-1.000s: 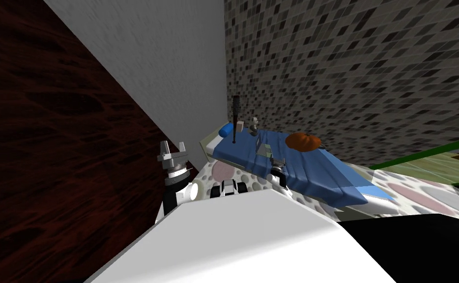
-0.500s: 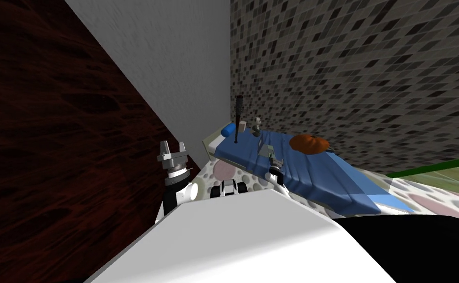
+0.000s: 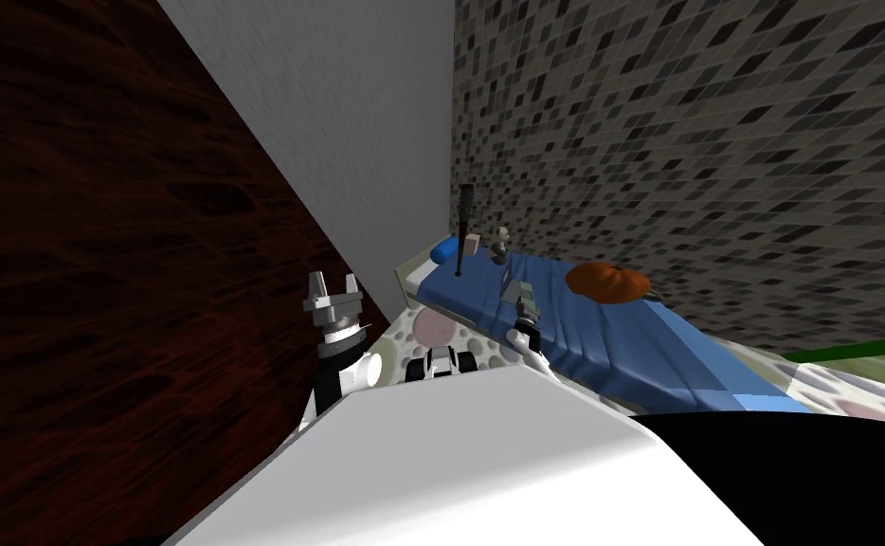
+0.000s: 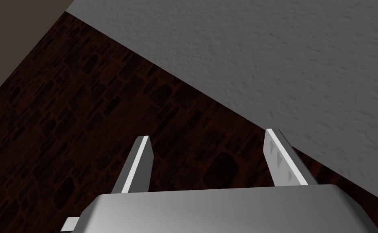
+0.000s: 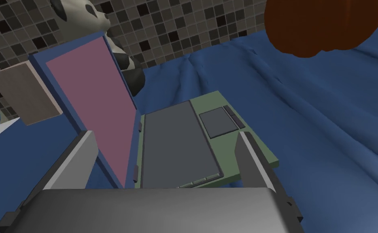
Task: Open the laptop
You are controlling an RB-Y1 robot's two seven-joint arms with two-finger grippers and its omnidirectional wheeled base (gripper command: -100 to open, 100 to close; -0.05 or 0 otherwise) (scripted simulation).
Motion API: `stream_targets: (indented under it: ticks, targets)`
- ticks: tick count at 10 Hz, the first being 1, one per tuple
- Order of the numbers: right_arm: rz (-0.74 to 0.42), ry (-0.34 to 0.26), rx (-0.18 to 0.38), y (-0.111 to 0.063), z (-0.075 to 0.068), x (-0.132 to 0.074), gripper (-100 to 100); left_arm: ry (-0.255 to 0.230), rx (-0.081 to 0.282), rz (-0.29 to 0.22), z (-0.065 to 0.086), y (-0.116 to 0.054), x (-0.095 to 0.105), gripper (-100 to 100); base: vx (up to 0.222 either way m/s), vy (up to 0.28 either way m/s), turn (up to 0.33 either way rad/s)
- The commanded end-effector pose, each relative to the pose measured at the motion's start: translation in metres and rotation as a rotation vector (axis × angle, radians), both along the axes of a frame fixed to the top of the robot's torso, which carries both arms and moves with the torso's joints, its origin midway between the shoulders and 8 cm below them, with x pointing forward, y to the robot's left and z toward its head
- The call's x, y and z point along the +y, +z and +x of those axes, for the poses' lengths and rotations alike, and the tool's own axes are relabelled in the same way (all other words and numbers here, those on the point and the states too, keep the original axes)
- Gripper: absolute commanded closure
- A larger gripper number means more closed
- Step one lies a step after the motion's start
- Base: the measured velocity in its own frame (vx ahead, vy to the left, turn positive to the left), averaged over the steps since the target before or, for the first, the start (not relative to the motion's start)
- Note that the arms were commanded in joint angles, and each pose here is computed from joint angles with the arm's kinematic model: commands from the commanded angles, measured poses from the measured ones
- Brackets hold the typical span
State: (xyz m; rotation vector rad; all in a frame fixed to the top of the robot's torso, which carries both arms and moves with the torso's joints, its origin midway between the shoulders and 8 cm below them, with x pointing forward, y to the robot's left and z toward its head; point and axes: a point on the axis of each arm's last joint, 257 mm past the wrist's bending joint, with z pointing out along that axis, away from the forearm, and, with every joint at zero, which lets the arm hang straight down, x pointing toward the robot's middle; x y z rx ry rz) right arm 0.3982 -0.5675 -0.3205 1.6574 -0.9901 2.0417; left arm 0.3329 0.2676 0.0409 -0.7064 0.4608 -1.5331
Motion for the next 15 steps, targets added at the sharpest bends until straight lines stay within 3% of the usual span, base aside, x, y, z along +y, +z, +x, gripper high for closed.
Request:
stream_targets:
  ticks: [1, 2, 7, 8, 12, 15]
  targets:
    - [0.082, 0.001, -0.047, -0.008, 0.011, 0.003, -100, 0.000, 0.000, 0.000, 0.000, 0.000, 0.000, 0, -0.010, -0.019, 0.115]
    - [0.092, 0.002, -0.056, -0.008, 0.011, 0.003, -100, 0.000, 0.000, 0.000, 0.000, 0.000, 0.000, 0, -0.011, -0.021, 0.056]
    - [0.256, 0.017, -0.154, -0.017, 0.041, 0.016, -100, 0.000, 0.000, 0.000, 0.000, 0.000, 0.000, 0, -0.009, -0.035, 0.094]
    - [0.261, 0.017, -0.159, -0.017, 0.041, 0.016, -100, 0.000, 0.000, 0.000, 0.000, 0.000, 0.000, 0, 0.001, -0.036, 0.062]
    - [0.380, 0.042, -0.239, -0.016, 0.071, 0.030, -100, 0.000, 0.000, 0.000, 0.000, 0.000, 0.000, 0, 0.018, -0.060, 0.086]
    - [0.392, 0.048, -0.248, -0.014, 0.077, 0.033, -100, 0.000, 0.000, 0.000, 0.000, 0.000, 0.000, 0, 0.056, -0.083, 0.042]
